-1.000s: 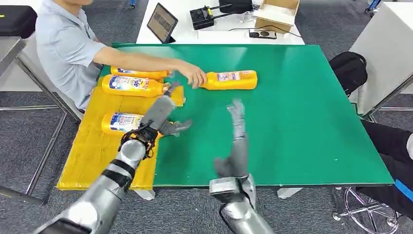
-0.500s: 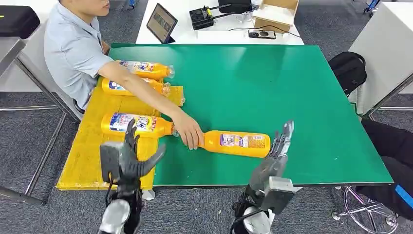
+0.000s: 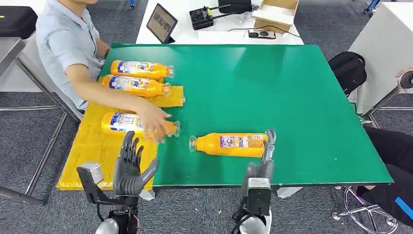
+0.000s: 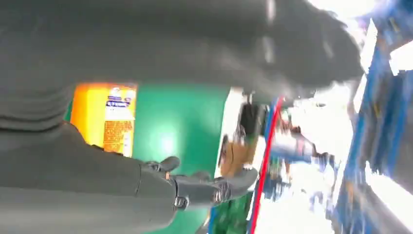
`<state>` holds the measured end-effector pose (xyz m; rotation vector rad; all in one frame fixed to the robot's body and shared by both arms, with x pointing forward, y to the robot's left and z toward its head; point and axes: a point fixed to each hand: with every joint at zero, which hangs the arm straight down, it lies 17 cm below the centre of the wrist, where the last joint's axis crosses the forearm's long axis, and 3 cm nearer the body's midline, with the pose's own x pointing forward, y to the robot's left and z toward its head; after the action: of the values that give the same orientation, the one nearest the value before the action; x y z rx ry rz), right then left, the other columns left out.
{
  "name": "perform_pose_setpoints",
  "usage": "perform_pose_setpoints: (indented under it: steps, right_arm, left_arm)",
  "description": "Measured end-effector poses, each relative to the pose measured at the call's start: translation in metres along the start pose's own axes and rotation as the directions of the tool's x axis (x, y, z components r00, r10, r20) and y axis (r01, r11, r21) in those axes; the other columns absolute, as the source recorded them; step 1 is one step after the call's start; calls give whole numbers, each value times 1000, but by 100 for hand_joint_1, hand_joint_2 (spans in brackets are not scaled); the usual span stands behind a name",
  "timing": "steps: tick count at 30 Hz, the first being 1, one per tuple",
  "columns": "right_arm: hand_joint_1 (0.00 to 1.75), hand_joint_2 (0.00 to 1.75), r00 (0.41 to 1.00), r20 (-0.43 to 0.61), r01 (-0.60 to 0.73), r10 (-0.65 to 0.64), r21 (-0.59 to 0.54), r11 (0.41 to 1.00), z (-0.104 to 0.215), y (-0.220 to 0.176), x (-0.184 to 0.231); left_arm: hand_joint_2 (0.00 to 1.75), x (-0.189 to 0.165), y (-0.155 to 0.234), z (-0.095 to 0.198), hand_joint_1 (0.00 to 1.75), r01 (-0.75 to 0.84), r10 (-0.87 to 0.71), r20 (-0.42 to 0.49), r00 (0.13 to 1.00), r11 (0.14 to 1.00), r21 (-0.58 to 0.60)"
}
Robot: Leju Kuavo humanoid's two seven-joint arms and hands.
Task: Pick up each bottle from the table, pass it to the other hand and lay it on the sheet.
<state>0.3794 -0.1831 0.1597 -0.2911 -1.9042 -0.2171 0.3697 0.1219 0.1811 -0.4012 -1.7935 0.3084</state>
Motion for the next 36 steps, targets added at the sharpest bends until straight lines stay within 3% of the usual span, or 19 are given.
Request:
perform_pose_setpoints:
  steps: [3,7,10,16,27,32,36]
  right_arm:
    - [0,175,975,37,-222,221,36,974,-15,-17,-14]
    - [0,175,884,85,-463,459,46,885,-47,-44,-43]
    - [0,175,825,108,-563,555,65,824,-66,-52,-60]
    - [0,175,762,86,-648,642,99,756,-92,-75,-81]
    - [0,175,711,69,-702,699,129,701,-105,-94,-95]
    - [0,175,683,19,-708,730,258,657,-114,-84,-128]
    - [0,175,688,10,-679,726,362,639,-131,-53,-142]
  left_arm:
    - [175,-10,-13,9,0,-47,43,-52,998,997,-64]
    - [175,-32,-41,34,0,-160,126,-174,977,967,-197]
    - [175,-46,-43,44,0,-237,186,-247,951,951,-198]
    - [175,-64,-31,48,0,-82,43,-248,968,985,-149]
    - [175,-66,-40,52,0,-51,7,-244,970,984,-173]
    - [175,-71,-38,54,0,-15,-37,-261,965,981,-194]
    - [175,-69,-37,50,0,46,-97,-237,967,976,-213]
